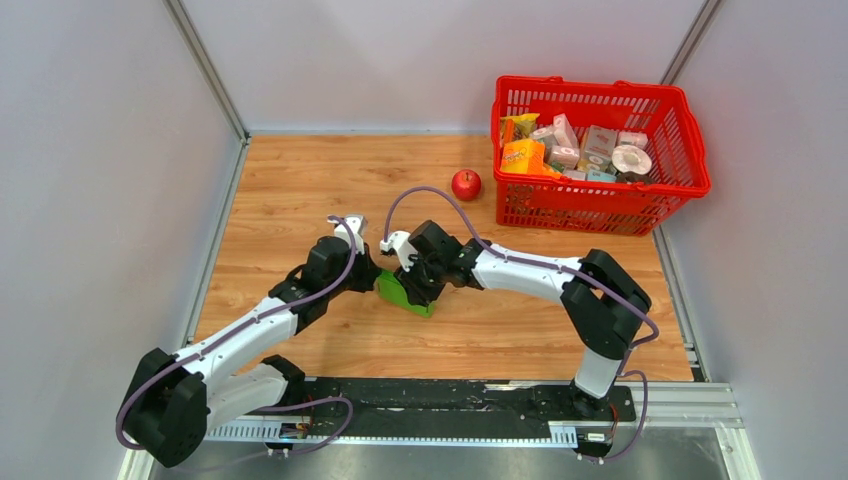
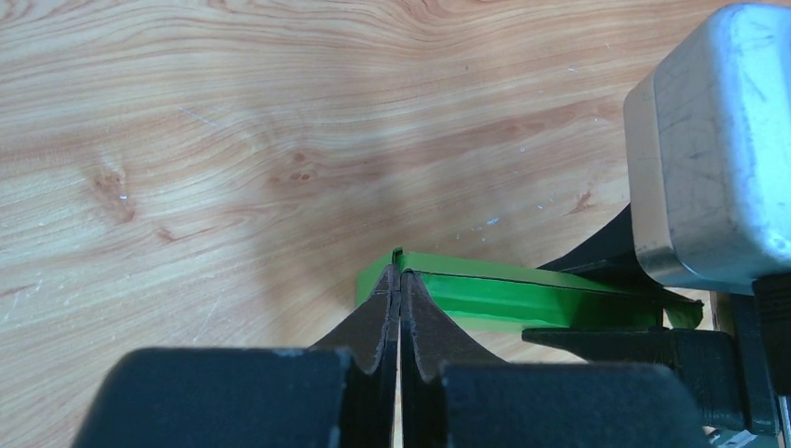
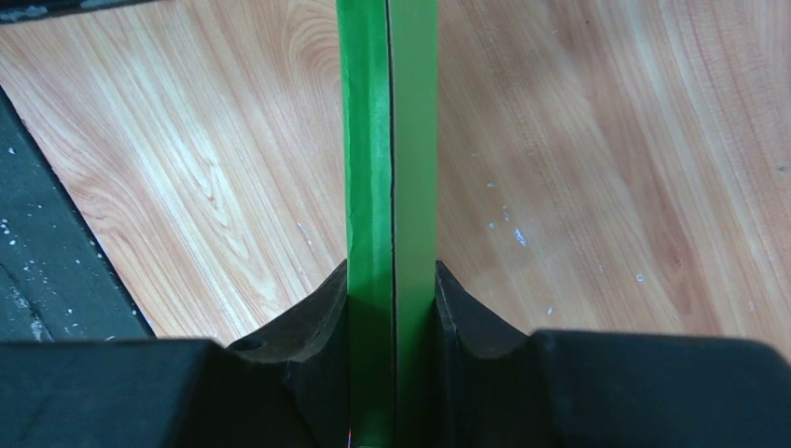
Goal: Fold the paper box
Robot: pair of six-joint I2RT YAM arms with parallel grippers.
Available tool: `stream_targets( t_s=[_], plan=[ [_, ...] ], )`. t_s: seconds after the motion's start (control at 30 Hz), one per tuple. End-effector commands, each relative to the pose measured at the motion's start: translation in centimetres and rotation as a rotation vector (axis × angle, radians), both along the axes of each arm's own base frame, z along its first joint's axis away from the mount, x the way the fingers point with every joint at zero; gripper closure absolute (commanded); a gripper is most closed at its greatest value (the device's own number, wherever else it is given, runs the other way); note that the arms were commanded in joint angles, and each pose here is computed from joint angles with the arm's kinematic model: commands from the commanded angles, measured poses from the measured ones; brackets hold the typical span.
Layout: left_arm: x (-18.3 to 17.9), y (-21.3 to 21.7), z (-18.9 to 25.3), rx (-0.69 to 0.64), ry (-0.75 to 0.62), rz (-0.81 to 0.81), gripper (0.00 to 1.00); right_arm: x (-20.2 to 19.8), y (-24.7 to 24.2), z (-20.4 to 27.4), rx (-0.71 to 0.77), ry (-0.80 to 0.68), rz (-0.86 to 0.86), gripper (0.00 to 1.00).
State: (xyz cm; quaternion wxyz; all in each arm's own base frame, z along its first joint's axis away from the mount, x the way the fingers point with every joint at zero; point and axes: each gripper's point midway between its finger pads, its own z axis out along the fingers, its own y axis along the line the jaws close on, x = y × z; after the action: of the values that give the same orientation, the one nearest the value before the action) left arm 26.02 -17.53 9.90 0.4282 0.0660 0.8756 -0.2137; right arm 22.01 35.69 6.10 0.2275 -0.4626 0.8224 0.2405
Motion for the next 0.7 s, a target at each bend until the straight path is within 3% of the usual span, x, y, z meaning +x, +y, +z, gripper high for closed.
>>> stream_targets(
  t_s=[0.0,0.17,0.47,0.67],
  plan=[
    [-0.7,3.8,-3.0,0.165,0.065,0.091,1.0,1.4,-5.2,-0.9,-0.177,-0.074,-0.108,0.83],
    [0.0,4.2,-2.0,0.208,0.015,0.083,1.0,1.9,-6.0,-2.1,-0.219,-0.116,-0.109,0.85],
    [1.4,2.9,-2.1,0.167,-0.106,0.027,1.0,1.6,-4.6,-2.1,-0.156,-0.14,-0.045,0.83],
    [1.2,3.5,-3.3,0.183,-0.076,0.072,1.0,1.2,-4.1,-1.7,-0.109,-0.137,-0.044,0.8]
  ],
)
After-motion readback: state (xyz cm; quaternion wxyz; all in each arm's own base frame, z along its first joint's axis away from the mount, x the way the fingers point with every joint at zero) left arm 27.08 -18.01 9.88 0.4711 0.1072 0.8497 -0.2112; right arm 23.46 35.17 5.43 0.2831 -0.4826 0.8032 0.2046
